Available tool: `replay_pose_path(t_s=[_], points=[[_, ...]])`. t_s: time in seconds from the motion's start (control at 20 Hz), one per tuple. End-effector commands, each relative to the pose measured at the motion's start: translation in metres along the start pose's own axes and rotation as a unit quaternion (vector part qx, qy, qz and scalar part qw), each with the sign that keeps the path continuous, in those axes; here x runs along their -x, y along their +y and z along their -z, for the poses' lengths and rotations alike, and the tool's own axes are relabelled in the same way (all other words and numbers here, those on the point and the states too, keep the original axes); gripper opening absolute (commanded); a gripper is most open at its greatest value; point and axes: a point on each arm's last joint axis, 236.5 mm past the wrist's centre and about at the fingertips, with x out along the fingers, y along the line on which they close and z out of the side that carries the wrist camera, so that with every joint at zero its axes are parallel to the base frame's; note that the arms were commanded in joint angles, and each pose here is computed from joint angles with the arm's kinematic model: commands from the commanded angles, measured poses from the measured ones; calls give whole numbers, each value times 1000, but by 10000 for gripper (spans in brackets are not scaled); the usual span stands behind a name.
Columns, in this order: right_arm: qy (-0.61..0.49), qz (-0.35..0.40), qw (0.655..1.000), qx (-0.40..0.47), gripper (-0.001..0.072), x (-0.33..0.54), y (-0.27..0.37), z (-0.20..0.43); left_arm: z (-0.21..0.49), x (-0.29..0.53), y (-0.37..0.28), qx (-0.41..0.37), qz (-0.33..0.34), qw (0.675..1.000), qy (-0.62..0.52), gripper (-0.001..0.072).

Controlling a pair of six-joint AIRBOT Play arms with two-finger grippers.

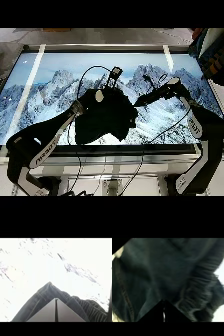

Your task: Fold the clothes and pants, and hang the long-sleeved shirts on hangers.

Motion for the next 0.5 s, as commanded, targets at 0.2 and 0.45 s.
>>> replay_pose_path(t_s=[0.2,0.45], points=[[27,178,972,149,37,-2,21,-11,15,4,3,-40,-5,999,35,18],[-22,212,971,111,43,0,13,26,14,36,31,-53,-21,996,68,17]])
